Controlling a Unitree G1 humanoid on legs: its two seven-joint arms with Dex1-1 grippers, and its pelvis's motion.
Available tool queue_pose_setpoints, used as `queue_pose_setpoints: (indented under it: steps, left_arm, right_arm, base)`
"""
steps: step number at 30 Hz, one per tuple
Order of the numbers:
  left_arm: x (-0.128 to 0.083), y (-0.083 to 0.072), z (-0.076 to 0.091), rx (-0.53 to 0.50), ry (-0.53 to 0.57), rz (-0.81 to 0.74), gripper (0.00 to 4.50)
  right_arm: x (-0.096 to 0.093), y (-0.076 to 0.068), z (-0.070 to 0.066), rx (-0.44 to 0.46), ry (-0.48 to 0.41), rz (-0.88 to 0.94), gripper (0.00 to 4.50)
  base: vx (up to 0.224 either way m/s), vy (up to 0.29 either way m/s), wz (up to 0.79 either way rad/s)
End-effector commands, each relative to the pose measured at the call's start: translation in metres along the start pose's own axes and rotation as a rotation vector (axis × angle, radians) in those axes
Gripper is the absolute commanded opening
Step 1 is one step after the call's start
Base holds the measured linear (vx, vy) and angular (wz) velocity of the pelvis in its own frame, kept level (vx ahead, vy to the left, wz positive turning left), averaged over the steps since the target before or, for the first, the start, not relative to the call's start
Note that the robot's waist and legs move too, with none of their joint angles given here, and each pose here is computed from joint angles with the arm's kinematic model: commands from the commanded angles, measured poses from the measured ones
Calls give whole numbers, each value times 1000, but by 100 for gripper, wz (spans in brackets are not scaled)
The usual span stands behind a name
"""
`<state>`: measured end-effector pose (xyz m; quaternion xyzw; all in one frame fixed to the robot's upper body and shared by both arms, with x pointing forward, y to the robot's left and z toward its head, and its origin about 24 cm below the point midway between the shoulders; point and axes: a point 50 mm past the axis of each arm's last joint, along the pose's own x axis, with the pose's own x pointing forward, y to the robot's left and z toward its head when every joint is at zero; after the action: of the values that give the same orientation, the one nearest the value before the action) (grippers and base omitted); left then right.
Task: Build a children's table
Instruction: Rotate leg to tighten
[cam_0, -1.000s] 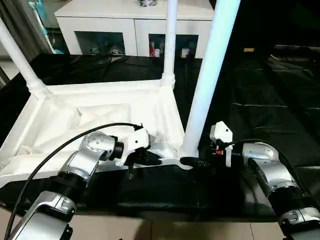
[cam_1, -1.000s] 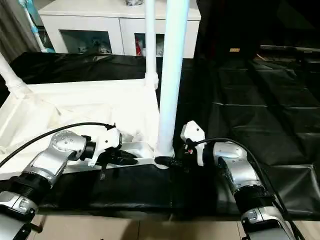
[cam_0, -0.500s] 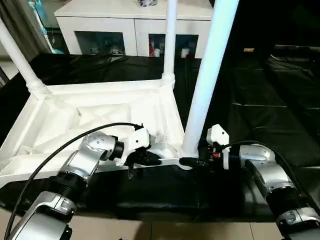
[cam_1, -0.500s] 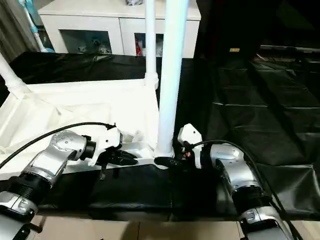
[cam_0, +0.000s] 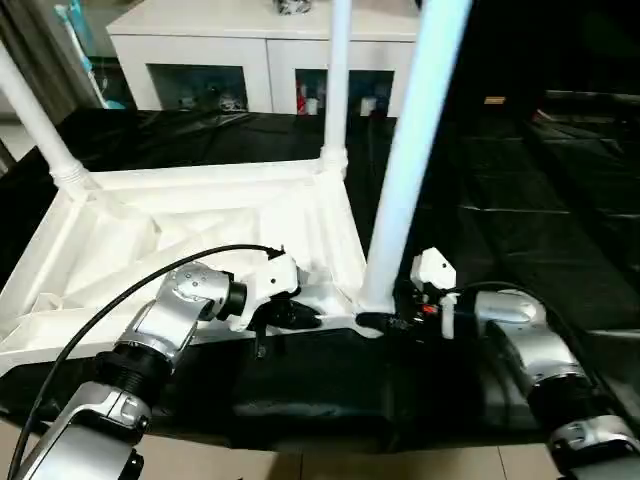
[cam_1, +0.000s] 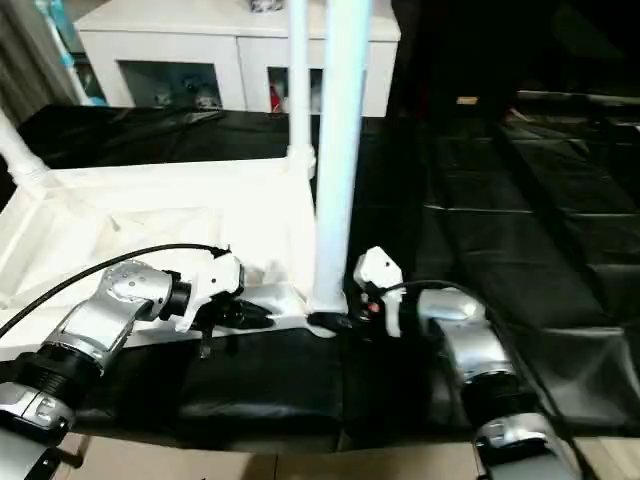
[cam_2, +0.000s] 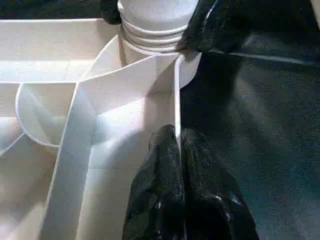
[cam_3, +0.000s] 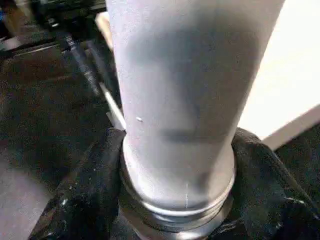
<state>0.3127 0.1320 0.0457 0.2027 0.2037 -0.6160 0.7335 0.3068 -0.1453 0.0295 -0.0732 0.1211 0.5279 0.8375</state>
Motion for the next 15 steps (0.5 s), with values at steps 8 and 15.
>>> queue_pose_setpoints:
  steps: [8, 15]
  left_arm:
    - [48, 10, 2, -176, 58, 179, 0]
    - [73, 24, 22, -262, 70, 390, 0]
  right_arm:
    - [42, -15, 2, 248, -71, -539, 266]
    - [69, -14, 6, 294, -6, -717, 266]
  base:
    - [0, 0, 0]
    - [0, 0, 0]
